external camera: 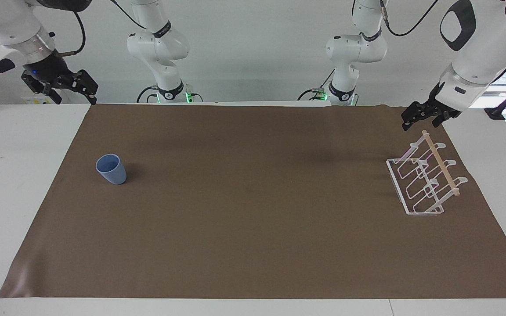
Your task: Hang cup on cup holder
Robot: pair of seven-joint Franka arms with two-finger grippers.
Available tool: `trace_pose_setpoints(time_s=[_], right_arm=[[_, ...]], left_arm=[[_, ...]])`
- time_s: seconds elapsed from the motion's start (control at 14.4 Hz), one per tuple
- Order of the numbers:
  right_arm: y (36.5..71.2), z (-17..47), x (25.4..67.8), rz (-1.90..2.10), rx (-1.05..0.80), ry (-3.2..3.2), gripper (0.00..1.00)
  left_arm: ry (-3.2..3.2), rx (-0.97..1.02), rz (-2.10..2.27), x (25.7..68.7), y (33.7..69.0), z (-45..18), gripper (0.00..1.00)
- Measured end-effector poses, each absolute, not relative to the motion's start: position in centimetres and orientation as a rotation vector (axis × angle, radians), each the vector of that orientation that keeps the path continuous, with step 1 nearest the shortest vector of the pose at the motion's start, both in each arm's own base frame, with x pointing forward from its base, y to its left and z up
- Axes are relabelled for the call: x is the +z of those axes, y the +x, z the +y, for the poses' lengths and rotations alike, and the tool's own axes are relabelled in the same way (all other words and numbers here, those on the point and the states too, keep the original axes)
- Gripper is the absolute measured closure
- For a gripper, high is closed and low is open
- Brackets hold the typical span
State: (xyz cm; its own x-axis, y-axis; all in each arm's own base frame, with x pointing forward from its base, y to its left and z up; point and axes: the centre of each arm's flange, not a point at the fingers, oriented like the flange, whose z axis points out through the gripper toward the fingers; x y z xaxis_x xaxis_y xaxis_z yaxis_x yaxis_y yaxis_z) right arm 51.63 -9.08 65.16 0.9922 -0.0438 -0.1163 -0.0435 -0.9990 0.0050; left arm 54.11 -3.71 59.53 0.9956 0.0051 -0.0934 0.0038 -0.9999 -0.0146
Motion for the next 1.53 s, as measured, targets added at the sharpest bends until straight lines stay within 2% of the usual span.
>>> trace_pose_setpoints(time_s=[0.7, 0.84, 0.98, 1.18, 1.53], right_arm=[[51.7, -8.6, 65.0, -0.039, -0.187, 3.134, 0.00], [52.2, -9.2, 64.2, 0.046, -0.132, 3.135, 0.00], [53.0, -11.4, 61.1, 0.104, -0.059, 3.129, 0.00], [53.6, -14.0, 53.6, 0.152, -0.024, 3.122, 0.00], [54.5, -15.4, 40.8, 0.221, -0.143, 3.126, 0.00]], left_arm=[[-3.124, 0.145, -0.006, 59.6, 54.1, -3.7, 0.00], [-3.124, 0.145, -0.006, 59.6, 54.1, -3.7, 0.00], [-3.124, 0.144, -0.006, 59.6, 54.1, -3.7, 0.00], [-3.125, 0.133, -0.006, 59.6, 54.2, -3.7, 0.00], [-3.125, 0.130, -0.006, 59.6, 54.2, -3.8, 0.00]])
